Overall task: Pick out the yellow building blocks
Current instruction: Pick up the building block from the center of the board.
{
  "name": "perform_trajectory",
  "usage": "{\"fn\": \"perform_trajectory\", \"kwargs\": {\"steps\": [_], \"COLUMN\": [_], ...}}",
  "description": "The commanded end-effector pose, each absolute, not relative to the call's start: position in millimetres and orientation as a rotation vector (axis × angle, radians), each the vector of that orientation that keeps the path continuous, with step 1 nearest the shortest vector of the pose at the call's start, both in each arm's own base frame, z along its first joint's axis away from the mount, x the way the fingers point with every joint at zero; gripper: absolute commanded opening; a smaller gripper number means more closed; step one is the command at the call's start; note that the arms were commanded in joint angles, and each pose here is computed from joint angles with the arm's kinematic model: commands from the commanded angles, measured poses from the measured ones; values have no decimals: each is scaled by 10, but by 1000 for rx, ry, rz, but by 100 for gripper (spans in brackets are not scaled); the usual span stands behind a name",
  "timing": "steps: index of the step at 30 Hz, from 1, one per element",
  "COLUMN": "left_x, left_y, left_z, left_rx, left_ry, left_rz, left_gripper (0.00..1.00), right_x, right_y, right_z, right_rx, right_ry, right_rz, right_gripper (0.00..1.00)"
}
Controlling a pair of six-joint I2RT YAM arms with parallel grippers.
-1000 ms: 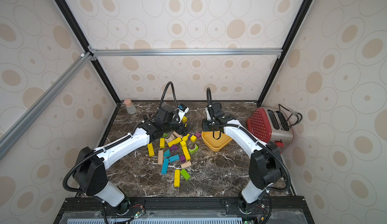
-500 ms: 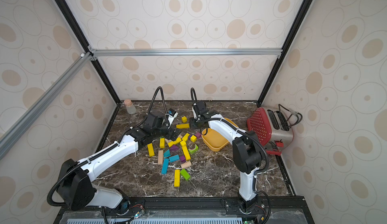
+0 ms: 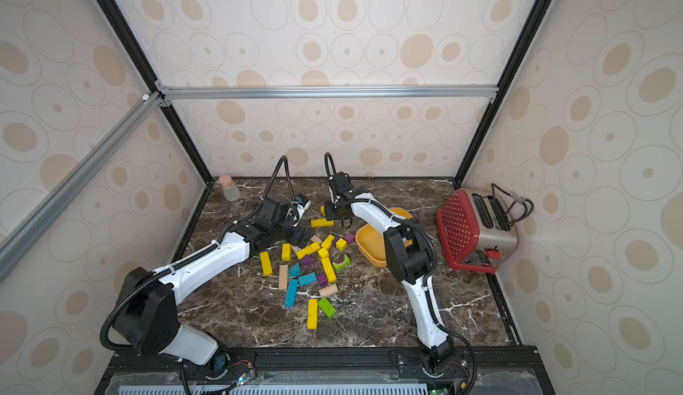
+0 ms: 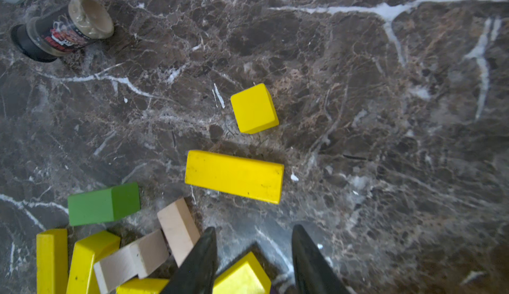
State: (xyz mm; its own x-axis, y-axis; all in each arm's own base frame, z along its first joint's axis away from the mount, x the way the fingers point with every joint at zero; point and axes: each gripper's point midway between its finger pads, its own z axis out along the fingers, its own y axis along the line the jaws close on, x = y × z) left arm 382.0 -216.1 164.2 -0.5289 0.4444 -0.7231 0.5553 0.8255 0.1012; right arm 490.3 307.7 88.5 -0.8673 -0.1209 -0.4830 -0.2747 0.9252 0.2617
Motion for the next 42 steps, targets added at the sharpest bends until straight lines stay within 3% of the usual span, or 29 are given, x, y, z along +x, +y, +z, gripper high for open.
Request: {"fn": "perform_trajectory", "kwargs": {"steps": [1, 10, 21, 28, 42], "left_x": [4011, 4284, 4323, 4339, 4350], "left_y": [-2181, -2051, -2022, -2004, -1959], "left_z": [1817, 1707, 1587, 1552, 1524], "left_rx": [735, 644, 654, 643, 627], "left_ry": [2159, 2192, 2211, 2218, 2223], "left_rz": [-167, -203, -181, -188, -192], "left_gripper": [98, 98, 98, 98, 98], "right_x": [4937, 5245, 5346, 5320, 5484], "right_y": [3120, 3241, 3270, 3302, 3304], "right_z": [761, 613, 483, 368, 335], "right_rx": [-309, -337, -394, -401, -360], "right_ry": [2647, 2627, 2637, 2670, 2616], "right_rz": [420, 374, 349, 381, 356], "right_gripper": [46, 49, 55, 50, 50]}}
